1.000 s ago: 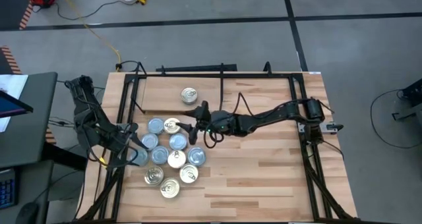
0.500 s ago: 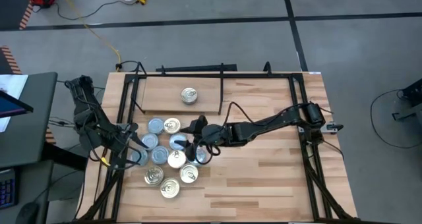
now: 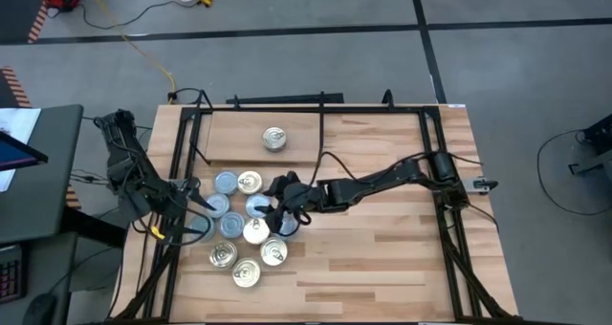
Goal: Stack canned seafood by type on shelf
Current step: Put the green tuna can on the shelf
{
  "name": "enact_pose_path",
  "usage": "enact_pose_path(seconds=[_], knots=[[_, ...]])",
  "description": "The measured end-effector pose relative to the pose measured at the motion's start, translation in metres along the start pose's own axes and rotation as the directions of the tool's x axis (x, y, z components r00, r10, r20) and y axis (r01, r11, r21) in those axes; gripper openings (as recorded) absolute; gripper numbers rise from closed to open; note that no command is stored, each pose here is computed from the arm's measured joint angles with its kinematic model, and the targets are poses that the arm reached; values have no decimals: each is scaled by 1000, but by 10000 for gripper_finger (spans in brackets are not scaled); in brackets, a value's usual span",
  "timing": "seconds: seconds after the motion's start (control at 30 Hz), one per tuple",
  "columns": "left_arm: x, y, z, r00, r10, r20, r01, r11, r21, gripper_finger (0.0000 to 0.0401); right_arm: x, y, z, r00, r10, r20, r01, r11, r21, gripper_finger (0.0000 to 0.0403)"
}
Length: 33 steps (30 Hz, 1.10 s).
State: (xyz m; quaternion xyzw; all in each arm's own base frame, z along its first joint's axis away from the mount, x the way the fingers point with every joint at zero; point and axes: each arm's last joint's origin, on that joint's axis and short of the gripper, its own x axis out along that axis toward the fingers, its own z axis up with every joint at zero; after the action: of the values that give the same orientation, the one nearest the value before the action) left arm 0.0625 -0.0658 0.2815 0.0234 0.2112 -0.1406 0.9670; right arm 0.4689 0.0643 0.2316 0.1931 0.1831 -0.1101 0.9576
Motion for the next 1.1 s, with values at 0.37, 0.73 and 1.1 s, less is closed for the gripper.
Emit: enact_pose_path(seconds=[0.37,0.73,1.1], knots=[[17,-8,-5,991,50,-121,-51,999,-10,300,3,1,-4,999,38,-24,-38,999,-35,276],[58,-20,-14,935,137,-327,-172,982,-82,300,-19,-1,-14,962,-48,-268,-13,975,-220,276],[96,-18,-18,883,132,-451,-248,946,-209,300,-26,-8,-32,921,-110,-374,-26,940,-339,276]])
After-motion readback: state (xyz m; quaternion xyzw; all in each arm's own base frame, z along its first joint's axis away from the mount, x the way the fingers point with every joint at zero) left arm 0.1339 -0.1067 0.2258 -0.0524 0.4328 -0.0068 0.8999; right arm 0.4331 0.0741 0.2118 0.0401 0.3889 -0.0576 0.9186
